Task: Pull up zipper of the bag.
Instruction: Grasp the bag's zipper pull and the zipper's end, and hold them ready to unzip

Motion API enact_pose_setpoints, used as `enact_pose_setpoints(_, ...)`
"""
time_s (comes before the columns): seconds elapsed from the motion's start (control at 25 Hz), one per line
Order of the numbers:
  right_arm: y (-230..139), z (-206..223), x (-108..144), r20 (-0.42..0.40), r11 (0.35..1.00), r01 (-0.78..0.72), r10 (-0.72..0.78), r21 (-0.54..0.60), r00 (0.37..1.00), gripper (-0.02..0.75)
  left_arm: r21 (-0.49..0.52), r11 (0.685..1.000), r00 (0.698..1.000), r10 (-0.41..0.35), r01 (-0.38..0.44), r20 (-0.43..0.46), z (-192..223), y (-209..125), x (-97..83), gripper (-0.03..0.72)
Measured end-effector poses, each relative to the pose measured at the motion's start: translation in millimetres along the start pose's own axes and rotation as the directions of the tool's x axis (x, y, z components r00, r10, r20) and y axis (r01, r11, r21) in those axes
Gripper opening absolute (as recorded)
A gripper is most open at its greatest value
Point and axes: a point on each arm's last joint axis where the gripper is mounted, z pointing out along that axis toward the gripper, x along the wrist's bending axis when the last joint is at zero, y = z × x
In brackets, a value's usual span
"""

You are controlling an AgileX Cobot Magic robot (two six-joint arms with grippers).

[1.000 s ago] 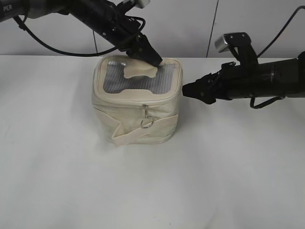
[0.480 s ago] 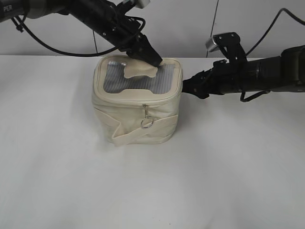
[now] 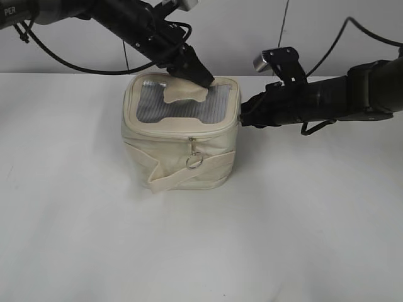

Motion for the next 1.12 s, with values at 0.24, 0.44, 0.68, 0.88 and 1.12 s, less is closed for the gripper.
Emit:
enact_pose_setpoints(0.24, -7, -18, 8, 0.021, 0.995, -0.097, 0.096, 0.024, 0.995, 0.008, -0.005, 0.999, 0.999, -0.040, 0.040, -0.011, 0, 0, 1.0, 0.050)
enact_pose_setpoints(0.44, -22, -54, 27, 0.028, 0.989, -0.138, 0.136, 0.045, 0.990, 0.008, -0.013, 0.993, 0.993, -0.117, 0.117, -0.027, 2, 2, 1.6, 0.050)
enact_pose_setpoints(0.68, -40, -89, 50, 0.004, 0.980, -0.193, 0.193, 0.052, 0.981, 0.008, -0.028, 0.978, 0.977, -0.208, 0.207, -0.046, 5, 4, 1.5, 0.050)
enact_pose_setpoints(0.88, -44, -95, 72, -0.106, 0.971, -0.232, 0.237, 0.058, 0.966, 0.008, -0.060, 0.953, 0.950, -0.302, 0.298, -0.074, 6, 6, 4.4, 0.050)
enact_pose_setpoints(1.12, -30, -79, 113, -0.157, 0.983, -0.169, 0.178, 0.072, 0.971, 0.008, -0.070, 0.941, 0.937, -0.338, 0.332, -0.093, 11, 9, 2.5, 0.050)
